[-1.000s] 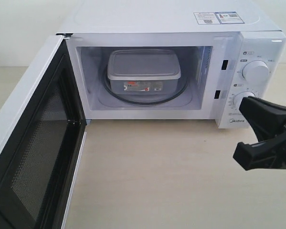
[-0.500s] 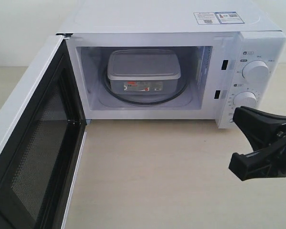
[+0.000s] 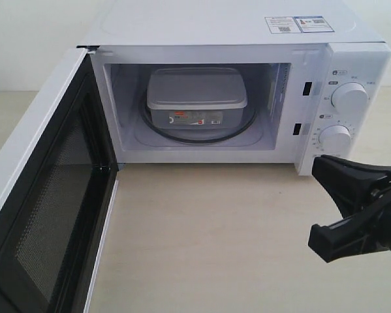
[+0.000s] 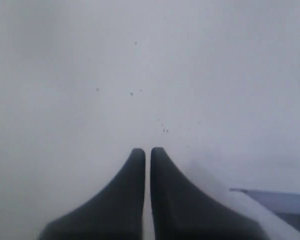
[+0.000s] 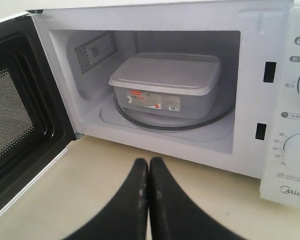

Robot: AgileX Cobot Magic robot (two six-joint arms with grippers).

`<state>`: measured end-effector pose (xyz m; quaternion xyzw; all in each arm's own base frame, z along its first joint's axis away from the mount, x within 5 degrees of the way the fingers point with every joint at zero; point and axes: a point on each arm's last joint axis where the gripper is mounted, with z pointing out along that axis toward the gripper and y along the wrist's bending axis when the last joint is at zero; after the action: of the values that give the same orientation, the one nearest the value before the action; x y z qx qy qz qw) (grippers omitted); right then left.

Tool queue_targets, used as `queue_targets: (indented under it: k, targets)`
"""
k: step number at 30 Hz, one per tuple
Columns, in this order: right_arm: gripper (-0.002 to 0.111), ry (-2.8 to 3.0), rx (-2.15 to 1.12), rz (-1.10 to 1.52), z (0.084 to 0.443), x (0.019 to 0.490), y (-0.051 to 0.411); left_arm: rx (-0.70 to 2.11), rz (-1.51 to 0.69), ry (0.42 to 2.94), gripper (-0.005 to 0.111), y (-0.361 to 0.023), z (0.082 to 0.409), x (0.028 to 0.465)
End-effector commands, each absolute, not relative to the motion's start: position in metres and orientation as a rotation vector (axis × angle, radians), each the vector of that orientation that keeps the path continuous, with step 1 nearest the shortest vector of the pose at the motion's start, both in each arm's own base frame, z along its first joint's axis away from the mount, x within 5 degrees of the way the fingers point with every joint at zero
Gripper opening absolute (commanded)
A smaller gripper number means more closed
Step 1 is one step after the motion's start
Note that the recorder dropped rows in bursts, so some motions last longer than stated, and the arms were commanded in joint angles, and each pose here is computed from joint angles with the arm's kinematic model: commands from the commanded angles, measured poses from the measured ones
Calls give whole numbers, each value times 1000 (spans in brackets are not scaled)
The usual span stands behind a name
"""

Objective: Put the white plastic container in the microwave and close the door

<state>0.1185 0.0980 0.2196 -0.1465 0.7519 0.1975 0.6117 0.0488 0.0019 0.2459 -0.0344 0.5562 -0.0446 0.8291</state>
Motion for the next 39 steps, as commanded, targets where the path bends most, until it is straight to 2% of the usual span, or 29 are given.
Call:
queue_targets:
  k: [1,6,10,20,34,39]
  targets:
    - [0,1718,-388,421,219,117,98,-76,-105,1052,4,2,289,35]
    - [0,1704,-382,412,220,118,97,-21,-99,1367,4,-3,329,54]
    - [0,1709,-386,414,219,118,97,-23,-97,1358,4,-3,337,59]
    - [0,1710,-384,415,219,118,97,-25,-96,1336,4,-2,339,58]
    - [0,1710,-379,415,219,118,97,6,-82,1516,4,-4,323,62]
    - [0,1712,-380,416,219,118,97,46,-20,1559,4,-3,336,69]
